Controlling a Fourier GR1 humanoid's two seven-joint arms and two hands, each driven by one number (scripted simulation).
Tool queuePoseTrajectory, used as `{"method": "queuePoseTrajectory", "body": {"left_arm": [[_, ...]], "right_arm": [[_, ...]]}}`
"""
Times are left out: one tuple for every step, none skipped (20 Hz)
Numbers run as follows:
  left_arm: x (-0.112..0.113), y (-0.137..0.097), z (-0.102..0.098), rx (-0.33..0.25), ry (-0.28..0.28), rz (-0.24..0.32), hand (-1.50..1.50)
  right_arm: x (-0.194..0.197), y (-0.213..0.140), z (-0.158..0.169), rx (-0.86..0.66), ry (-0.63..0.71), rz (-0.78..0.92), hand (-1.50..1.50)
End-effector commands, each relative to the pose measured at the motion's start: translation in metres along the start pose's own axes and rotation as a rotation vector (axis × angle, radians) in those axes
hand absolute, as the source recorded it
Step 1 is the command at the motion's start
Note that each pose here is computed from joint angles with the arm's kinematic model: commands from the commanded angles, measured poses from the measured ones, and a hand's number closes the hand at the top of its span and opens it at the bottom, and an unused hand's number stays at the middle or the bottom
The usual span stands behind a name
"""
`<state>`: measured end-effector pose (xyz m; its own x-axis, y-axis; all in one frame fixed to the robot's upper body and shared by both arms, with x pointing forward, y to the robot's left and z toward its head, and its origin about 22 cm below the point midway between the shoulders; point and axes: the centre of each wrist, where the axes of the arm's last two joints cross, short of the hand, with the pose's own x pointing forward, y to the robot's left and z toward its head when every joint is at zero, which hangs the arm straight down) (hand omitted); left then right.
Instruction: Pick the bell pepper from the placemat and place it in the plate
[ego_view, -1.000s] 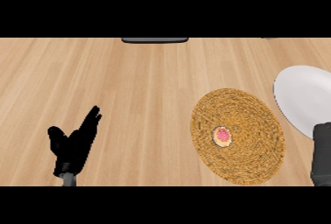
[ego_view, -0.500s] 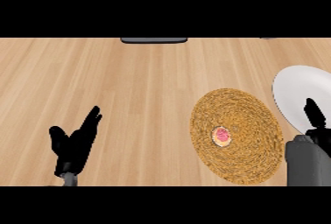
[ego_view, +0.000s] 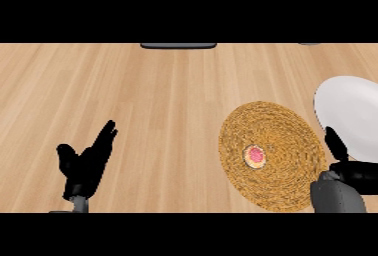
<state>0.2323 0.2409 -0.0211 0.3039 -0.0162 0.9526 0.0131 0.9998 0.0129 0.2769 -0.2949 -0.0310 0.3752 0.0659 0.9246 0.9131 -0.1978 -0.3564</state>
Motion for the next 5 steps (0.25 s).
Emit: {"method": "queuePoseTrajectory", "body": {"left_arm": [[-0.02, -0.003, 0.007, 0.005, 0.07, 0.014, 0.0], [-0.006, -0.003, -0.001, 0.008, 0.063, 0.0, 0.0], [-0.003, -0.007, -0.015, 0.008, 0.092, 0.005, 0.0], [-0.019, 0.018, 0.003, 0.007, 0.082, 0.003, 0.0], [-0.012, 0.001, -0.005, 0.012, 0.071, 0.016, 0.0]], "right_arm": [[-0.015, -0.004, 0.012, 0.009, 0.048, -0.005, -1.5], [-0.006, -0.012, 0.007, -0.003, 0.02, -0.019, -1.5], [-0.012, -0.002, 0.013, -0.006, 0.042, -0.032, -1.5], [-0.011, -0.01, 0.016, 0.02, 0.039, -0.019, -1.5], [-0.016, -0.014, 0.013, 0.008, 0.041, 0.008, -1.5]]}}
